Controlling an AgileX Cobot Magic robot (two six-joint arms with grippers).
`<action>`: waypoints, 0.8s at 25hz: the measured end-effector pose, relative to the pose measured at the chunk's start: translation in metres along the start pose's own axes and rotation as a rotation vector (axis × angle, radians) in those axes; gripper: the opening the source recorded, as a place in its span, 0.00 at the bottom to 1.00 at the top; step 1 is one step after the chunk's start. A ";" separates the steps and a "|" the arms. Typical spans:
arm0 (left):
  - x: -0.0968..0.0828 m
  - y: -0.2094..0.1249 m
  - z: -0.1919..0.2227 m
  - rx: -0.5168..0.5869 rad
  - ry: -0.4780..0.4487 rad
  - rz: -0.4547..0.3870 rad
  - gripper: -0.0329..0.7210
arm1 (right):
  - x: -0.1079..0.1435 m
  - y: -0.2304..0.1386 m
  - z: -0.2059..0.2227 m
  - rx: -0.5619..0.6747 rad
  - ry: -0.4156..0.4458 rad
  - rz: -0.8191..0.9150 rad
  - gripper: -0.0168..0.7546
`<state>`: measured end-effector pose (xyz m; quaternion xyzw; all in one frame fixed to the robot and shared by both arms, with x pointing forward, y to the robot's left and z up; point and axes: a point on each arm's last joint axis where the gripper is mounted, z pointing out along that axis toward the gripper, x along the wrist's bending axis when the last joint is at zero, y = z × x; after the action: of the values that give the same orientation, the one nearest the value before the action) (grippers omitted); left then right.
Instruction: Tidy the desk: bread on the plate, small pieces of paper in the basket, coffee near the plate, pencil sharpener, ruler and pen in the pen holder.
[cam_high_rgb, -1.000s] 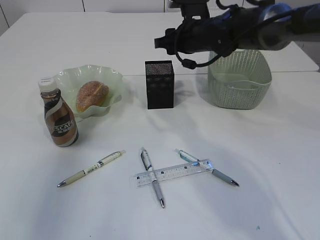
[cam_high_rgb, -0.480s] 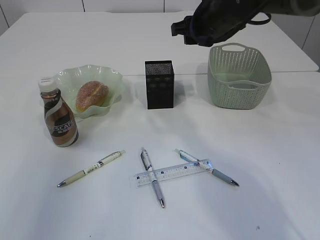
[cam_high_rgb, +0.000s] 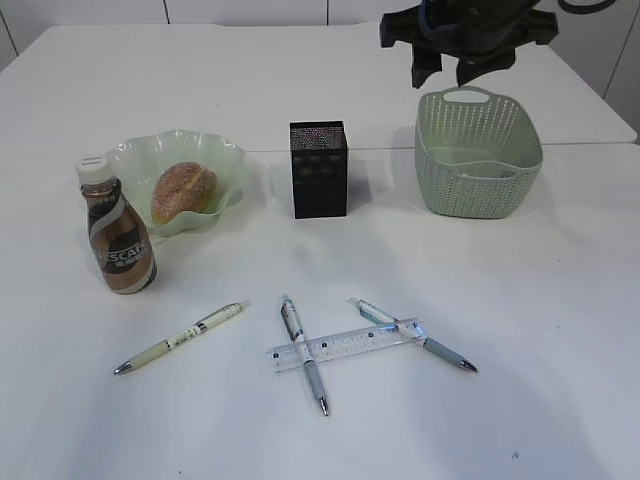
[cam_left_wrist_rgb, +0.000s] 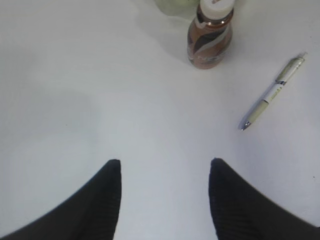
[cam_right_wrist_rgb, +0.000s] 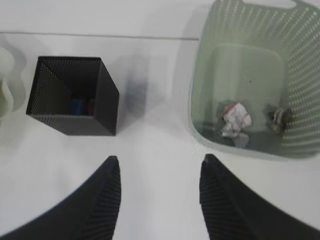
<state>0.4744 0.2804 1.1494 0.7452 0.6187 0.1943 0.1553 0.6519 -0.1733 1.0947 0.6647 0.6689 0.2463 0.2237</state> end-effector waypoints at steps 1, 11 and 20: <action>-0.003 0.000 0.000 -0.001 -0.006 0.013 0.56 | 0.000 0.000 0.000 0.000 0.000 0.000 0.55; -0.034 0.005 -0.001 -0.031 -0.067 0.131 0.56 | -0.010 -0.023 -0.014 0.275 -0.089 -0.078 0.57; -0.053 0.007 0.004 -0.024 -0.104 0.201 0.56 | -0.004 -0.027 -0.019 0.329 0.009 -0.192 0.56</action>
<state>0.4740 0.2266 1.1437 0.8105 0.5298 0.1774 0.1757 0.6185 -0.1779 1.0924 0.6242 0.7616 0.1141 0.1315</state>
